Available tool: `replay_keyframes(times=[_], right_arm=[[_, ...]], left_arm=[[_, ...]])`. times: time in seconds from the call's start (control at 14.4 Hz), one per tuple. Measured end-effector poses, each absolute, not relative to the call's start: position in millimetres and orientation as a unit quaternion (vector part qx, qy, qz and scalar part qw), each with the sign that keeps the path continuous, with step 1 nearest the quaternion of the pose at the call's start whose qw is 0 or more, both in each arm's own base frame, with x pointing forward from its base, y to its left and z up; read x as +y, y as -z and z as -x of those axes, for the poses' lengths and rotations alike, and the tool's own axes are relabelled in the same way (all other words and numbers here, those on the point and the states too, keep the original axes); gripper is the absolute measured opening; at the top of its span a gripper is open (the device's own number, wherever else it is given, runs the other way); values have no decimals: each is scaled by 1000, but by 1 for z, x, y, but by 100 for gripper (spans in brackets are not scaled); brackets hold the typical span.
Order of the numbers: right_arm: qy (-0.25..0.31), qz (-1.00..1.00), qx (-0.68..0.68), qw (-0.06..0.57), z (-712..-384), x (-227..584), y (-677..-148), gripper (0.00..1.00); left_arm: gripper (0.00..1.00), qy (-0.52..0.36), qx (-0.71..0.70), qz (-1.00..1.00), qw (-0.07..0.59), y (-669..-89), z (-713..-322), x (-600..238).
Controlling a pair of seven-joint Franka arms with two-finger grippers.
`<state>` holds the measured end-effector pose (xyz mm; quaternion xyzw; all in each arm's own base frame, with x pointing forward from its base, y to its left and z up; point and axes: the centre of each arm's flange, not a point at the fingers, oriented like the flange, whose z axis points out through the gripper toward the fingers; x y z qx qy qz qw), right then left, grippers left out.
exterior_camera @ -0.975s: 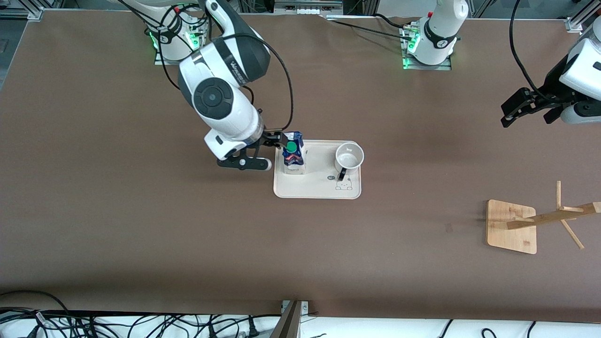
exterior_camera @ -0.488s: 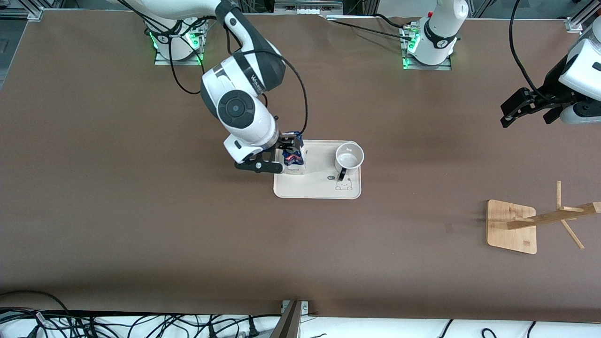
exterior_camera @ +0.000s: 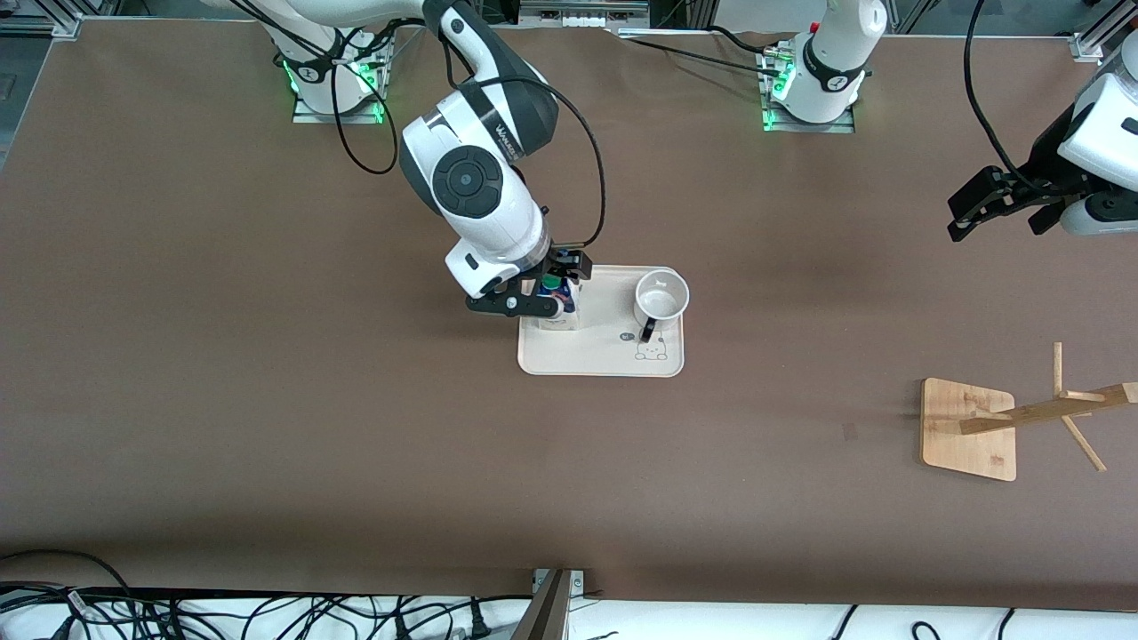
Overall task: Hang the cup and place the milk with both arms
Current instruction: 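Lower the right gripper and close it around the milk carton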
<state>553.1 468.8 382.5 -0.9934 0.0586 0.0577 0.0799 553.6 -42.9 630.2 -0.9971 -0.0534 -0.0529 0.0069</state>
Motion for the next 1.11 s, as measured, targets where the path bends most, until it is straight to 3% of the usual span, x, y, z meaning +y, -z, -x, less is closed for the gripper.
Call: replay_keyframes(times=[1.11], right_arm=[[-36, 993, 67, 90, -564, 477, -338, 100]], left_arm=[[100, 52, -53, 997, 7, -630, -554, -43]])
